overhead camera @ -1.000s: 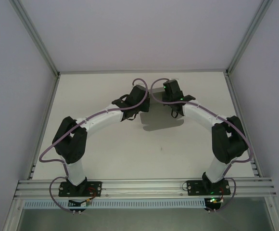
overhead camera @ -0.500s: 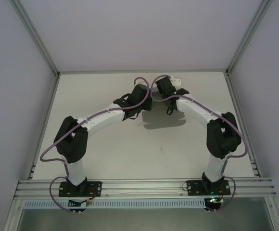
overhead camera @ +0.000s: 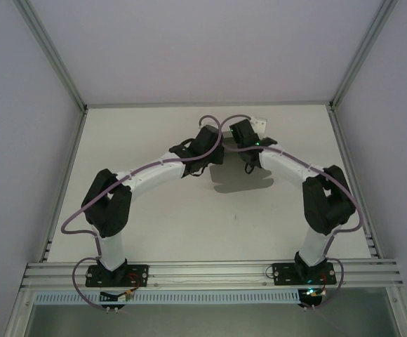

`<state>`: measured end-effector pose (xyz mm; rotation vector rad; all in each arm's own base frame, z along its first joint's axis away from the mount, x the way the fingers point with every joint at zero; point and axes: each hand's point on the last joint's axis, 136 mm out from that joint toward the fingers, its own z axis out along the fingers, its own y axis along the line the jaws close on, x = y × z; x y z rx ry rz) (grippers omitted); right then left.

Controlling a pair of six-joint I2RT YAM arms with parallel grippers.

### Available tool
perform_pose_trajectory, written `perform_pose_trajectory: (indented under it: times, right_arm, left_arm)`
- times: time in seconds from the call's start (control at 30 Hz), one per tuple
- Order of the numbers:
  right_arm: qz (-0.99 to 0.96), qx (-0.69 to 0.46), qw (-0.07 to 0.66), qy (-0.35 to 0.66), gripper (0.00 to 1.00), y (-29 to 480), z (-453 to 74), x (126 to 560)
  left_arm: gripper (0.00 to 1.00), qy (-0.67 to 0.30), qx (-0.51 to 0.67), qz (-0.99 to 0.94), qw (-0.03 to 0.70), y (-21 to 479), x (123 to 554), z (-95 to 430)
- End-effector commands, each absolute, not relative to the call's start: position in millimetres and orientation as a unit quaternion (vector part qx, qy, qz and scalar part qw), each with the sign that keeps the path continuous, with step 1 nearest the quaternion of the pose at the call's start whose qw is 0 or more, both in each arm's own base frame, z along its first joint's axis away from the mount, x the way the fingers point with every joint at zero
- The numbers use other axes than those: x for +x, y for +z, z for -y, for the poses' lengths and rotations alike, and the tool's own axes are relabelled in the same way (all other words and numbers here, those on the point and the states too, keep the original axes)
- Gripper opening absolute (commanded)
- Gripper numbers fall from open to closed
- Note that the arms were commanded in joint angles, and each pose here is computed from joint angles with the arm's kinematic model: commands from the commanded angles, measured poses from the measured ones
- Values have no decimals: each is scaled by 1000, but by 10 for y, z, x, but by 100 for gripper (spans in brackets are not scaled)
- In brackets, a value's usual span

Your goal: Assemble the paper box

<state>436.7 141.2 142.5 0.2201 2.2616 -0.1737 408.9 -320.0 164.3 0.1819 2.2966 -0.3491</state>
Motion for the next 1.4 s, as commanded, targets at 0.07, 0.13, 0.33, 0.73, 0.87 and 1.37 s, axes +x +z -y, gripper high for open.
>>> perform_pose_trajectory:
  times: [0.07, 0.13, 0.33, 0.73, 0.87, 1.37]
  right_arm:
    - [-868, -11, 484, 109, 35, 1781, -1779, 4478]
    - [-864, -34, 481, 145, 41, 1839, -1904, 4410]
    - [-854, -81, 476, 193, 70, 1966, -2064, 4228]
    - [-853, 7, 507, 124, 100, 2274, -1480, 3932]
    - [-873, 92, 473, 72, 100, 2272, -1006, 3740]
    - [-888, 136, 437, 44, 100, 2125, -524, 3382]
  left_arm:
    - [0, -112, 42, -909, 400, 1763, 4122, 3026]
    - [0, -112, 43, -909, 400, 1757, 4124, 3030]
    - [0, -112, 44, -909, 398, 1734, 4115, 3025]
    - [0, -123, 150, -903, 383, 1738, 4068, 3058]
    - [0, -102, 301, -891, 323, 1662, 3845, 3004]
    - [0, 68, 525, -847, 53, 828, 3210, 2694]
